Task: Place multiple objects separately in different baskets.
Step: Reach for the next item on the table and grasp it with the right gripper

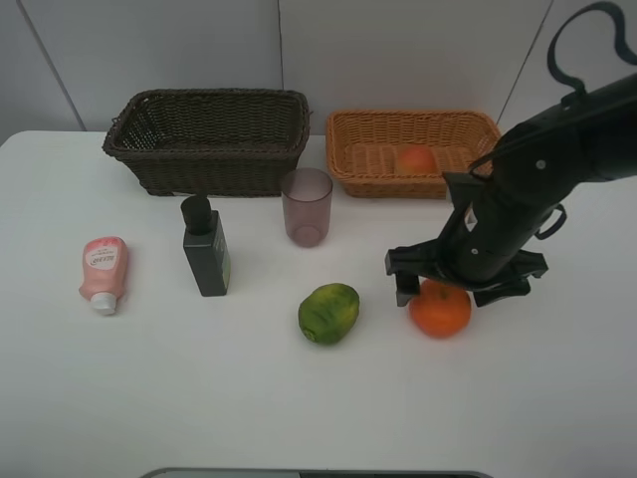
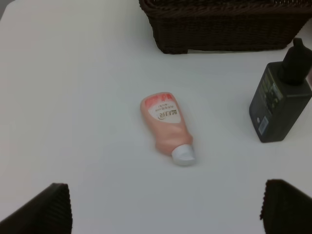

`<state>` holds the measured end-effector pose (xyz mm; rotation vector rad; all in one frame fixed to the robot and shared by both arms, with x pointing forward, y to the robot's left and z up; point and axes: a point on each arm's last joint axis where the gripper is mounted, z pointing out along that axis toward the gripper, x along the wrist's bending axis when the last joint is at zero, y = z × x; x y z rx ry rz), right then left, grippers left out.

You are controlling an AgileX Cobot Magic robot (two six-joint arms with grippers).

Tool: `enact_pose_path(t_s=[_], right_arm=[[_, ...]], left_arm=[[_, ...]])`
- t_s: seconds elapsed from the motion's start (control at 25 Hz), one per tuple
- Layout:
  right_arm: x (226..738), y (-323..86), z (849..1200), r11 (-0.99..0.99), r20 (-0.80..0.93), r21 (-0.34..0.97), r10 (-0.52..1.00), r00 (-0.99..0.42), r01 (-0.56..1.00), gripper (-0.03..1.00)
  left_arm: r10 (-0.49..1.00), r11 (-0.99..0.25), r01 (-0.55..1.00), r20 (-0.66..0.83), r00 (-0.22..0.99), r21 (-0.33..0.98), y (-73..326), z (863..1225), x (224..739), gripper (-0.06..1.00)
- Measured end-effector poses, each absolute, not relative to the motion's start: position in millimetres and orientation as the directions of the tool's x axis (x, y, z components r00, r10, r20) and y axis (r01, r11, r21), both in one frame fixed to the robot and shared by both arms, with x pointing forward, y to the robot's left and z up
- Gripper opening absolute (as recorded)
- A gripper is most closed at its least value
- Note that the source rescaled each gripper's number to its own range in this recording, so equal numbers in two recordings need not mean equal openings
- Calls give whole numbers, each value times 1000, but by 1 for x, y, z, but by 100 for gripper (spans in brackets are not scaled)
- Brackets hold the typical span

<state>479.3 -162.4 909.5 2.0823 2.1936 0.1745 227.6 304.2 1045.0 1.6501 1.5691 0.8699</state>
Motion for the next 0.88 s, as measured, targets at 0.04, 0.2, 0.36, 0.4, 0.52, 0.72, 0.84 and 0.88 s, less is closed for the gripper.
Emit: enact_pose_path(t_s=[0.04,0.2,0.36,0.4,0.52,0.72,0.84,0.88], right_arm=[[480,-162,907,51,-3,157,999,-51,986,100],[482,-161,898,53,-2,153,999,-53,987,100],[483,-160,890,55,-12,132,998,-54,990,100],[483,-160,887,55,-16,125,998,-54,991,100],[483,-160,883,56,-23,112,998,-54,992,100],[482,-161,881,57,-27,105,998,-54,993,96],[482,-161,881,57,-27,105,998,-54,993,58],[482,-161,881,57,-27,105,998,-54,993,38]], left_arm=[[999,-32,537,9,45,843,304,1045,228,100],[999,-32,537,9,45,843,304,1045,228,100],[999,-32,537,9,45,843,304,1045,228,100],[999,-32,537,9,45,843,304,1045,228,100],[999,-32,537,9,45,843,304,1045,228,100],[999,-32,537,9,45,843,304,1045,228,100],[999,-32,537,9,45,843,304,1045,228,100],[999,-32,537,9,45,843,304,1045,228,100]])
